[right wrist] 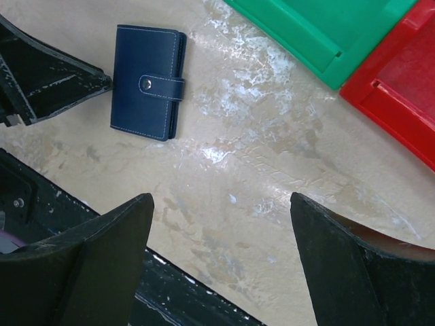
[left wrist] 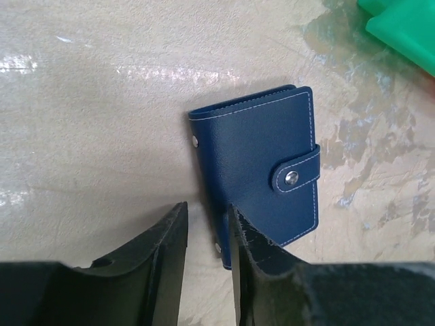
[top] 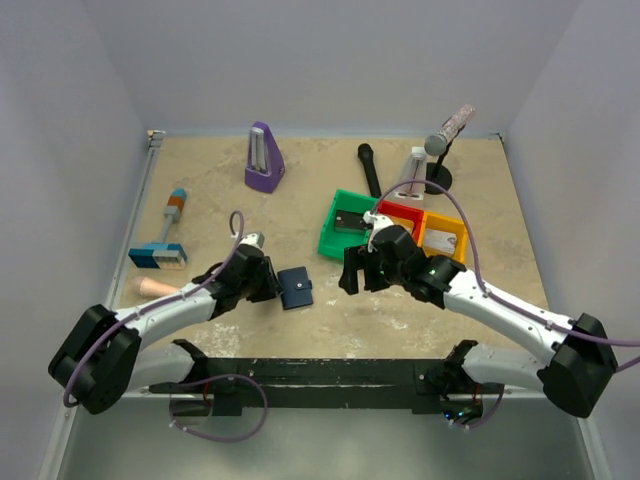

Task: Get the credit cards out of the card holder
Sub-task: Move the card holder to the center of the board.

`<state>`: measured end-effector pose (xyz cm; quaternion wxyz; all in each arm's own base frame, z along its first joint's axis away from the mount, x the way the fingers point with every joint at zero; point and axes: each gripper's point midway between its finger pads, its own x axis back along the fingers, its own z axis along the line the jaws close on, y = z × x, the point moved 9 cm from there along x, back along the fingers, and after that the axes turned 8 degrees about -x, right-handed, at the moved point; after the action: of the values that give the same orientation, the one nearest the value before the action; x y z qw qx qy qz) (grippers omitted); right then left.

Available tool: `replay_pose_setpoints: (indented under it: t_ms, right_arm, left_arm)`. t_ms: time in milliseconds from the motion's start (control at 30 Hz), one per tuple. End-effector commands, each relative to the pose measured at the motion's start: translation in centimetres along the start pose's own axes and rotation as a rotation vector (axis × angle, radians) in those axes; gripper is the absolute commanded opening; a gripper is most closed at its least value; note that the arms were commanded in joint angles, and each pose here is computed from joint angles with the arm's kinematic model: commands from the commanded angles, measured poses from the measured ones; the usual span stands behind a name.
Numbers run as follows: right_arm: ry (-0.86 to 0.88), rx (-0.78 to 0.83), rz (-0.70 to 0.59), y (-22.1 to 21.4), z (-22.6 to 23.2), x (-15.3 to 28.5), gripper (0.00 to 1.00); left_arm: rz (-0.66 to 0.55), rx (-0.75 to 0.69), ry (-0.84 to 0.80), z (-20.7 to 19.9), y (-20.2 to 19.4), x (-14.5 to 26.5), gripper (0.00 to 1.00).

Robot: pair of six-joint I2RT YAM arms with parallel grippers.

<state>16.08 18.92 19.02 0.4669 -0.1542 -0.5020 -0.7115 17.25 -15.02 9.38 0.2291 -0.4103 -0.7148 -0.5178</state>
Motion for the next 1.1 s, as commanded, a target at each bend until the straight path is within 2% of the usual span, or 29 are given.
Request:
replay_pose_setpoints:
  t_ms: [0, 67, 200, 333, 433, 533, 767, 1067]
  right_arm:
    - [0.053, -0.039, 0.017, 0.1, 1.3, -1.1, 0.85]
    - [0.051, -0.050, 0.046, -0.1, 1.6, -2.0, 0.82]
    - [0.038, -0.060, 0.082, -0.2, 2.0, -3.8, 0.80]
    - [0.038, -0.057, 0.103, -0.2, 2.3, -5.2, 0.69]
    - [0.045, -0.043, 0.113, -0.1, 3.0, -5.9, 0.65]
    - [0.056, -0.035, 0.140, -0.1, 3.7, -6.7, 0.60]
    - [0.058, -0.014, 0.194, -0.4, 4.6, -8.6, 0.59]
    - [0.016, -0.032, 0.263, -1.8, 4.2, -10.7, 0.54]
  left_arm:
    - [-0.034, 0.047, 0.009, -0.5, 0.8, 1.3, 0.38]
    - [-0.037, 0.049, 0.009, -0.7, 1.1, 1.4, 0.42]
    - [-0.023, 0.055, 0.032, -0.6, 1.2, 0.9, 0.43]
    - [-0.008, 0.056, 0.034, -0.5, 0.8, 0.0, 0.36]
    - [0.012, 0.051, 0.031, -0.5, 0.6, -0.5, 0.24]
    - [0.022, 0.038, 0.020, -0.6, 0.5, -0.8, 0.20]
    - [0.025, -0.014, -0.014, -0.8, 0.6, -1.0, 0.20]
    - [0.035, -0.031, -0.148, -1.7, -0.1, -1.3, 0.20]
